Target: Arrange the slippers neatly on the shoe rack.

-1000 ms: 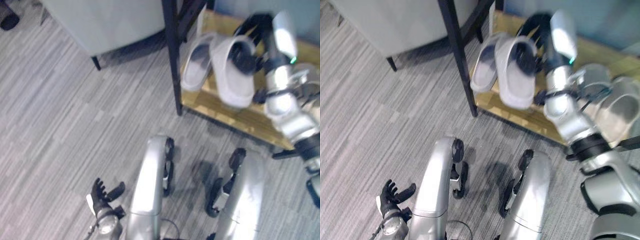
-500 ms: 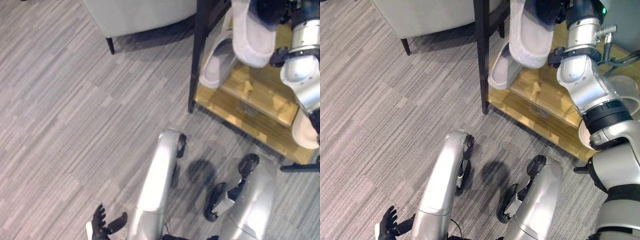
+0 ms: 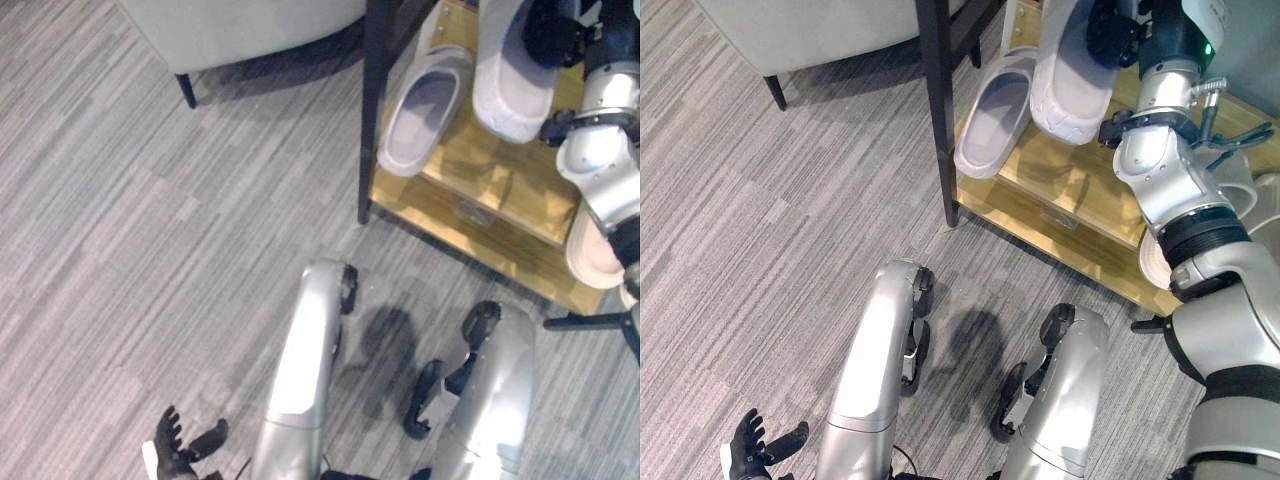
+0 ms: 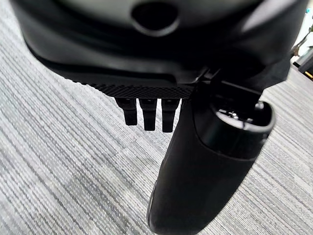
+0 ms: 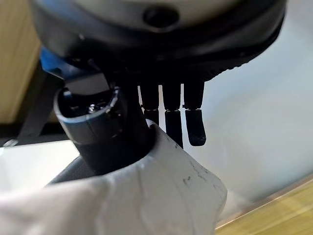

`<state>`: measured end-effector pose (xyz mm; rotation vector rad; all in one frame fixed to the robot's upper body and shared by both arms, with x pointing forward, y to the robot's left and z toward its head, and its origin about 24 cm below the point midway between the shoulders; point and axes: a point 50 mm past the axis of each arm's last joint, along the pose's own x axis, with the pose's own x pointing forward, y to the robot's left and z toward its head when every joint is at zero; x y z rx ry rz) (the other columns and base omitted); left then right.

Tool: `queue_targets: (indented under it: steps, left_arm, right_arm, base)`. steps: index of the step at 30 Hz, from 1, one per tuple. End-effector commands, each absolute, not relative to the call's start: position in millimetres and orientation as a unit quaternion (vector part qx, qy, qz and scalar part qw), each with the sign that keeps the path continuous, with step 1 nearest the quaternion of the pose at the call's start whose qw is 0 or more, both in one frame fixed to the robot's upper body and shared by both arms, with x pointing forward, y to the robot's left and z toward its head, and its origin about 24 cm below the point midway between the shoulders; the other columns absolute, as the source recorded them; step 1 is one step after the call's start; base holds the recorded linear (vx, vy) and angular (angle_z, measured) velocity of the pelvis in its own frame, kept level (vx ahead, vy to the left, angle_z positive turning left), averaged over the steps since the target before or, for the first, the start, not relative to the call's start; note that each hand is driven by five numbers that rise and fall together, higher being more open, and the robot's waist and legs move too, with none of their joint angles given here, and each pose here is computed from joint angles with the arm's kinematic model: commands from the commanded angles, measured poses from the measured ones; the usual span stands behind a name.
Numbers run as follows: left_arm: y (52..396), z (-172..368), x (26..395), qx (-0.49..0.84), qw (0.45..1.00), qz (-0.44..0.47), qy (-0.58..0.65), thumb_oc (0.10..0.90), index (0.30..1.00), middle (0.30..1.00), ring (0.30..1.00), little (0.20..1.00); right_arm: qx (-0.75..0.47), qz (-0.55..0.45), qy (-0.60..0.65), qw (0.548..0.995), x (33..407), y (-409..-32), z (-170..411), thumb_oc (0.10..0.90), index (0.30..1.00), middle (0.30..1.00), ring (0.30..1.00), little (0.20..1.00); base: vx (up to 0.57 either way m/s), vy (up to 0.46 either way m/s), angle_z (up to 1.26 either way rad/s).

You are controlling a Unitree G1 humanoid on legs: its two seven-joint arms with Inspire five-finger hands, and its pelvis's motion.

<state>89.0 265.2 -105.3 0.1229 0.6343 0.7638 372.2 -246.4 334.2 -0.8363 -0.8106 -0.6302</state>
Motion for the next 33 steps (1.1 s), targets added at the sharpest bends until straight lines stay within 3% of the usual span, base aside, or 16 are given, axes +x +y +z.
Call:
queue_targets:
  steps: [1,13,22,29,33]
  left_arm:
    - [266.9,-101.5,59.8,0.088,0.883,0.333,0.321,0.800,0.900,0.900,0.900,0.900]
    - [266.8,-105.0,40.2,0.071,0.874,0.328,0.351,0.800,0.900,0.900,0.900,0.900]
    - [269.4,-90.3,55.1,0.078,0.898,0.297,0.316,0.800,0.900,0.900,0.900,0.900]
    - [292.7,-90.4,57.0,0.153,0.886,0.306,0.315,0.800,0.900,0.900,0.900,0.900]
    - [292.4,-98.3,43.9,0.138,0.874,0.325,0.334,0.800,0.900,0.900,0.900,0.900]
  right_arm:
    - [-0.383,-0.324,-0.485,0.717,341.3,-239.5,393.9,0.400,0.300,0.300,0.300,0.300]
    - [-0.380,-0.304,-0.445,0.752,352.3,-243.7,356.1,0.400,0.300,0.300,0.300,0.300]
    - [-0.376,-0.293,-0.394,0.786,365.4,-246.4,329.5,0.400,0.300,0.300,0.300,0.300]
    - [-0.393,-0.270,-0.410,0.778,372.7,-222.1,342.3,0.400,0.300,0.300,0.300,0.300]
    - [-0.428,-0.281,-0.398,0.761,370.3,-235.4,349.6,0.400,0.300,0.300,0.300,0.300]
  base:
    - [0.01,0.008,-0.06]
    - [-0.01,0.013,-0.05]
    - [-0.02,0.024,-0.04]
    - [-0.01,0.030,-0.11]
    - [0.01,0.004,-0.08]
